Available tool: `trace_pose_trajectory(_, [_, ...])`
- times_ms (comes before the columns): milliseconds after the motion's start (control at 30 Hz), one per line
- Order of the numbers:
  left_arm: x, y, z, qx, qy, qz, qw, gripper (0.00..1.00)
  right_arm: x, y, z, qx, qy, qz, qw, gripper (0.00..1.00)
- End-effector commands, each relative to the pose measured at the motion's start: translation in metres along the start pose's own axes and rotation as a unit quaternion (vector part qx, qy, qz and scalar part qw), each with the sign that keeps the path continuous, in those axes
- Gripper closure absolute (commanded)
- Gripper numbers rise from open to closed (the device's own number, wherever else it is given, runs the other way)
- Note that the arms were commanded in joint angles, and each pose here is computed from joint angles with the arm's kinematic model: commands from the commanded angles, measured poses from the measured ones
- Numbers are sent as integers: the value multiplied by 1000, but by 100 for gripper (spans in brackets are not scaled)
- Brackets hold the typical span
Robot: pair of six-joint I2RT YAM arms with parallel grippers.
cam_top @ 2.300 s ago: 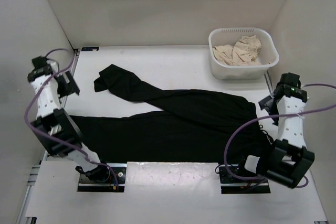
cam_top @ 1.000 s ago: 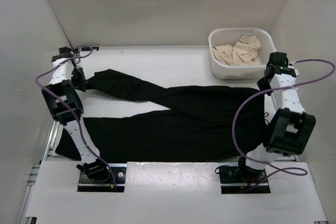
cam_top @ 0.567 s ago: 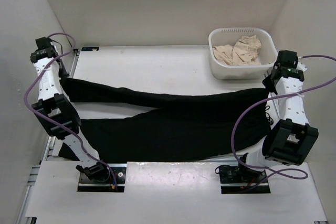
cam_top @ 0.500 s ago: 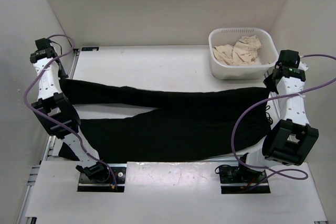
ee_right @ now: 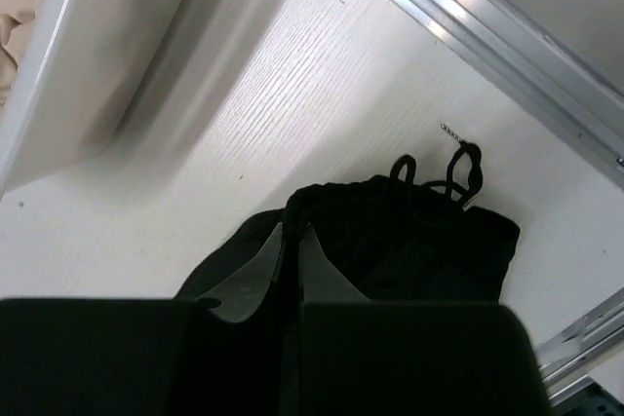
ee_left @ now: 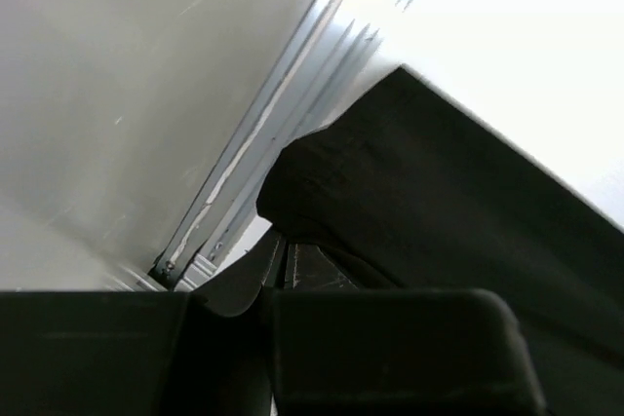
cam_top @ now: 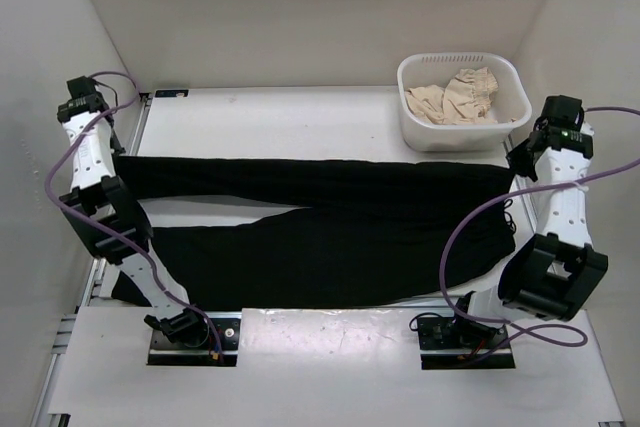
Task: Fold and stack the trousers
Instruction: Fold the trousers
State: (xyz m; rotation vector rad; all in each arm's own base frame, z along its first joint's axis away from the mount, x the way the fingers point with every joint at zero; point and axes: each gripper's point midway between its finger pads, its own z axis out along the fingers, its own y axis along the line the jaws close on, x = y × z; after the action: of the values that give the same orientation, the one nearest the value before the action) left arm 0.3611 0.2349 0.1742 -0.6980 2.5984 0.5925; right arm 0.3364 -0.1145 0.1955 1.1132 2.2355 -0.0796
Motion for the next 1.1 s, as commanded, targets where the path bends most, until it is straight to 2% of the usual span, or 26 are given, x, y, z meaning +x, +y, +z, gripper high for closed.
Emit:
trace_pose_trajectory(0, [20,52,-27,-61,-12,-34,997,86,19,-16,-33,4,9,29,1000,100])
trace_pose_trajectory(33, [38,58,-27,-65,4,-37,997,86,34,-26,-34,9,25,38,999,100])
trace_pose_trajectory(67, [54,80,-38,-83,-2,-61,995,86,68,-46,-26,35,62,54,996,100])
trace_pose_trajectory(100, [93,81,-26,-87,41,-58,994,86,84,-60,-40,42,68,64,995,100])
trace_pose_trajectory(167, [123,107,-36,-110,38,-97,988,86,111,-83,-47,75,82,73,991,100])
trace_pose_trajectory(200, [153,105,-28,-112,67,-96,987,86,136,-98,-51,90,104,69,988,100])
trace_pose_trajectory(300, [201,111,-24,-121,86,-125,981,86,166,-120,-49,121,115,80,983,100])
trace_pose_trajectory(400, [224,116,-14,-133,91,-147,976,86,195,-132,-33,132,141,83,978,100])
trace_pose_trajectory(500, [230,117,-7,-133,91,-157,974,86,177,-134,-29,139,104,68,982,100])
trace_pose_trajectory(567, [213,120,-8,-125,75,-162,976,86,154,-129,-32,142,82,53,985,100])
trace_pose_trajectory(600, [207,122,-9,-126,71,-163,976,86,121,-123,-43,140,36,46,988,100])
trace_pose_trajectory(633, [191,127,-15,-126,48,-170,976,86,106,-122,-50,144,16,41,989,100])
trace_pose_trajectory(700, [177,131,-15,-123,39,-173,977,86,78,-122,-62,160,-17,30,986,100])
trace_pose_trajectory(733, [161,138,-21,-126,19,-178,976,86,52,-118,-75,166,-52,30,984,100])
trace_pose_trajectory(800, [153,143,-26,-132,13,-180,975,86,37,-121,-87,179,-74,28,981,100])
trace_pose_trajectory(900, [156,143,-28,-128,15,-183,975,86,36,-139,-93,220,-92,17,971,100])
trace_pose_trajectory(1067, [198,129,-24,-124,50,-178,975,86,73,-164,-79,252,-64,-3,966,100])
